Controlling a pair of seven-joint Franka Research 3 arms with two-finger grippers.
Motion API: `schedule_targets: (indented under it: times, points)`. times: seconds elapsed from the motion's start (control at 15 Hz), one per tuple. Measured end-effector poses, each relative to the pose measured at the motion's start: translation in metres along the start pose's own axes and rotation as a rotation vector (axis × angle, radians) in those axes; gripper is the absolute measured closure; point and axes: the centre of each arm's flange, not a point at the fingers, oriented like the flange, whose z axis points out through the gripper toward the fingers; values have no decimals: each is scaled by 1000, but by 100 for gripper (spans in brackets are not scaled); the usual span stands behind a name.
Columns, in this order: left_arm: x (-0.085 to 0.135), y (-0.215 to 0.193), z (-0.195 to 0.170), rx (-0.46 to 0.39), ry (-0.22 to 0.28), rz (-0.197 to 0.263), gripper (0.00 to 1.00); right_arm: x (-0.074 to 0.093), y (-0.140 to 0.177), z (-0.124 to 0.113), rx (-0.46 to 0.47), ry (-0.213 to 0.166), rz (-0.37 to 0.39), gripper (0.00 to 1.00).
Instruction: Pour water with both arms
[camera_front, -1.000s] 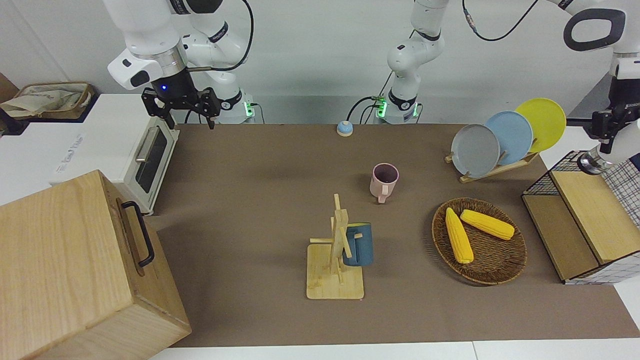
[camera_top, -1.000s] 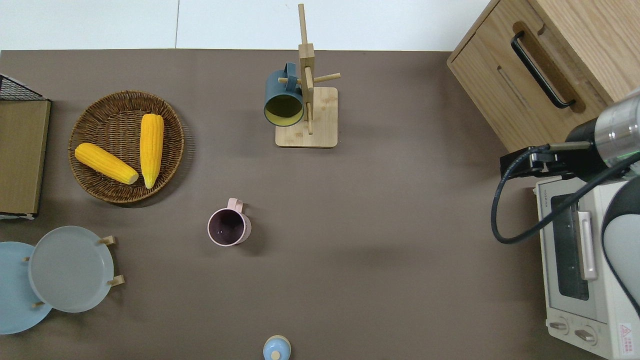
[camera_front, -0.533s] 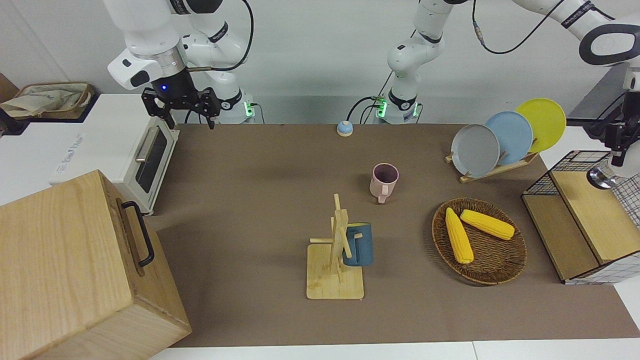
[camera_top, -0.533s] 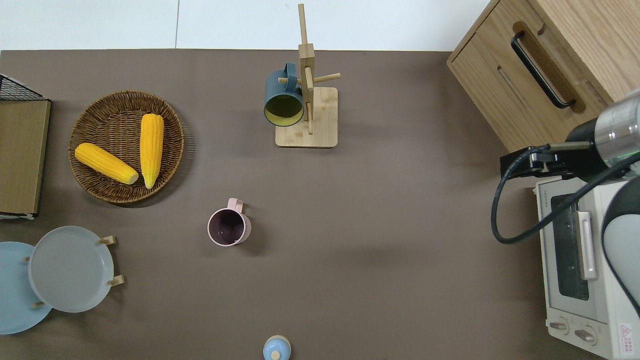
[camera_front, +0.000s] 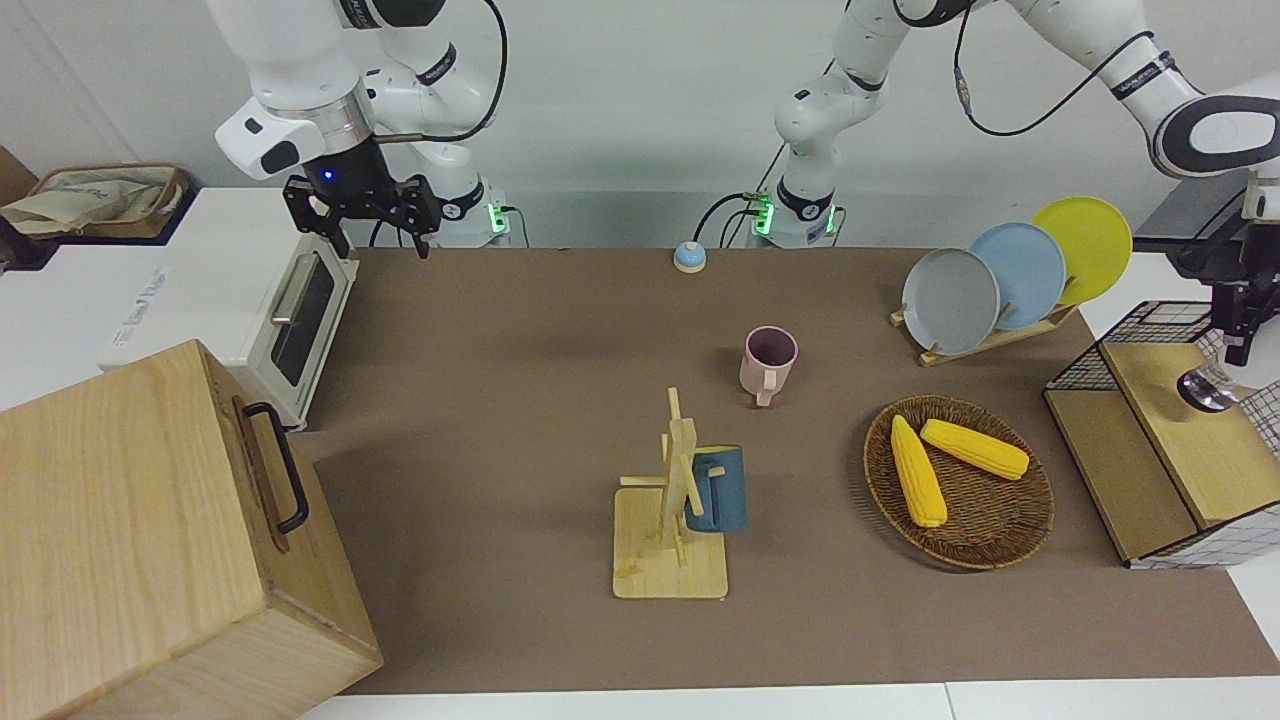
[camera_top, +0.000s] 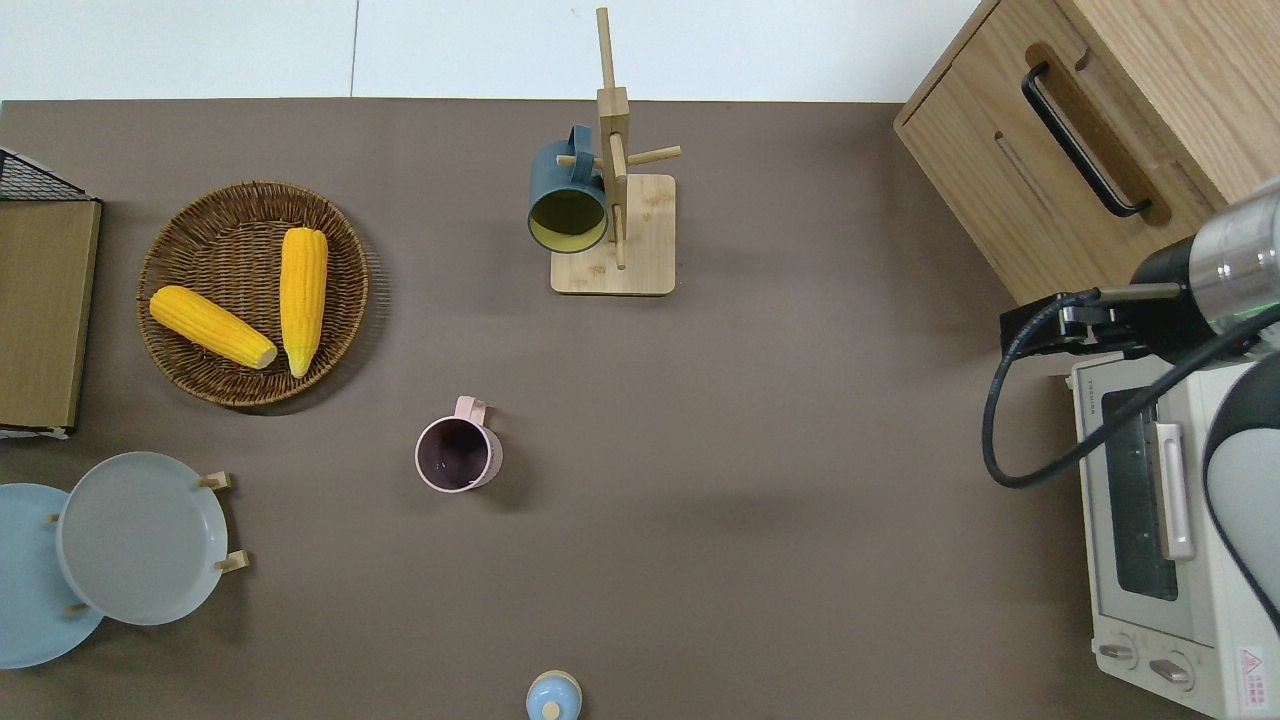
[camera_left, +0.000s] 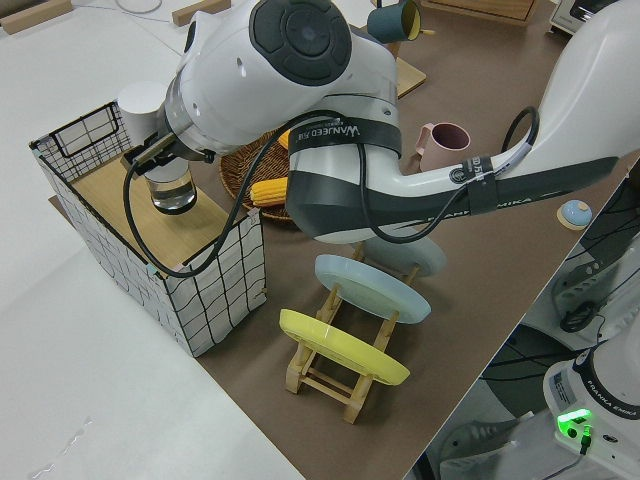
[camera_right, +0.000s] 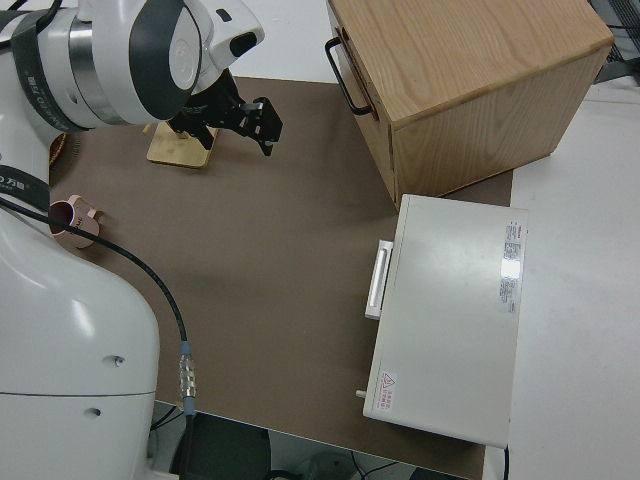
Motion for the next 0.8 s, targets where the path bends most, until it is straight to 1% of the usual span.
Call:
schedule_targets:
  times: [0.13, 0.47, 0.8]
  points:
    - [-5, -3, 12, -8, -2, 0, 37, 0, 0, 0, 0, 0, 0, 0]
    - [-17, -16, 25, -16, 15, 0, 37, 0, 0, 0, 0, 0, 0, 0]
    - [-19, -18, 30, -11, 23, -5, 37, 0, 0, 0, 0, 0, 0, 0]
